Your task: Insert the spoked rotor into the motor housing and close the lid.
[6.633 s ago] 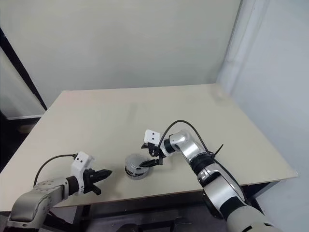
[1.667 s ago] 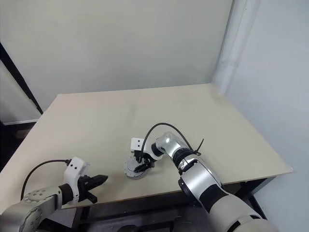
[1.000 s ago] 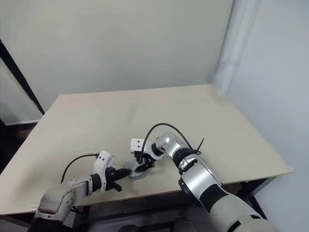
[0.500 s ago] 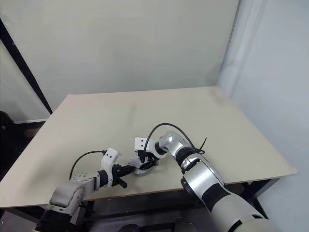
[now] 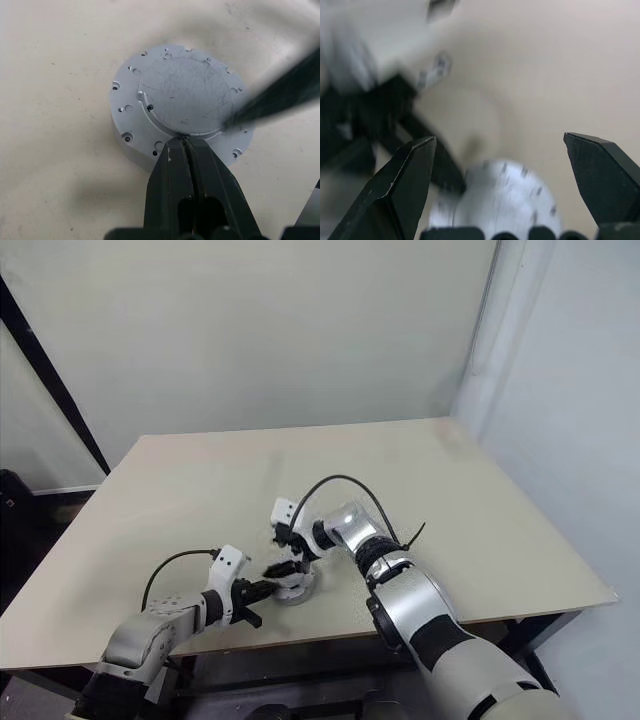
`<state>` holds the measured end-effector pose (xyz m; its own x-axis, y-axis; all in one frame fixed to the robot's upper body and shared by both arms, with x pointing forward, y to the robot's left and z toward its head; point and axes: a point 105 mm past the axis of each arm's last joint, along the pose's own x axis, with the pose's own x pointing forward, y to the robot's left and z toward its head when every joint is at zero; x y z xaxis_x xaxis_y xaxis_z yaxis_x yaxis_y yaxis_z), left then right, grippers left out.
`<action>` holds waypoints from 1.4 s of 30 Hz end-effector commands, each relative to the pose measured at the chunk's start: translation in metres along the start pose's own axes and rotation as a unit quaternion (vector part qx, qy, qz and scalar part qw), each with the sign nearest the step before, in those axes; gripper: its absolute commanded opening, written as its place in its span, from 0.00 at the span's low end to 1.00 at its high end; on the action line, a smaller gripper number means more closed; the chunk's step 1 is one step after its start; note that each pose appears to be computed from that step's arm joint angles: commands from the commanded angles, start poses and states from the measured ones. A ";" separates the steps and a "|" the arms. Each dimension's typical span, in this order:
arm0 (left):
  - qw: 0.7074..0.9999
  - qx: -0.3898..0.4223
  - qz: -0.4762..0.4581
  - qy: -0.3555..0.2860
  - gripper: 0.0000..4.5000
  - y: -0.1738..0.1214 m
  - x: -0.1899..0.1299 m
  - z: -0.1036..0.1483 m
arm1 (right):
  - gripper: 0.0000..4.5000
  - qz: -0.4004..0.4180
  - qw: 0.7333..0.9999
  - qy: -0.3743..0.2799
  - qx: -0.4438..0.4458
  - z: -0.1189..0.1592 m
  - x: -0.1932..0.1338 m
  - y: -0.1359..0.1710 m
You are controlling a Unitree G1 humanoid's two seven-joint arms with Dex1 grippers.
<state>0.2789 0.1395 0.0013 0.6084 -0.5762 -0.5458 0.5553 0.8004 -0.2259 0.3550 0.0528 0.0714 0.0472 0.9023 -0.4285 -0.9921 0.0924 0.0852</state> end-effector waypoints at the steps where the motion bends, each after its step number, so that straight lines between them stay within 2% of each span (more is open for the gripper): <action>1: 0.999 -0.008 0.016 0.031 0.00 0.005 0.005 -0.013 | 0.99 -0.053 0.996 -0.052 0.047 0.026 -0.015 -0.020; 5: 0.999 -0.009 0.013 0.030 0.00 0.003 0.007 -0.013 | 0.99 -0.147 0.971 -0.018 0.188 -0.003 -0.039 -0.044; 10: 1.000 -0.009 0.010 0.027 0.00 0.003 0.010 -0.011 | 0.99 -0.177 0.923 0.031 0.340 -0.054 -0.057 -0.041; 14: 1.000 -0.011 0.010 0.024 0.00 0.003 0.011 -0.009 | 0.99 -0.165 0.890 0.015 0.425 -0.070 -0.057 -0.031; 19: 1.000 -0.013 0.010 0.023 0.00 0.005 0.011 -0.008 | 0.99 -0.128 0.859 -0.019 0.496 -0.076 -0.039 -0.015; 28: 1.000 -0.015 0.015 0.017 0.00 0.007 0.009 -0.004 | 0.99 -0.084 0.800 -0.087 0.588 -0.068 -0.011 0.002; 40: 0.999 -0.019 0.024 0.014 0.00 0.009 0.007 -0.004 | 0.99 -0.090 0.760 -0.119 0.633 -0.066 0.000 0.003; 42: 0.999 -0.022 0.028 0.010 0.00 0.011 0.006 -0.002 | 0.91 -0.098 0.755 -0.118 0.637 -0.068 0.000 0.002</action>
<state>0.2903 0.1464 0.0002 0.6390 -0.5354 -0.5522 0.5022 0.8342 -0.2276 0.3412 0.0106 -0.0035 0.3308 0.8258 -0.4568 -0.0487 0.4983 0.8656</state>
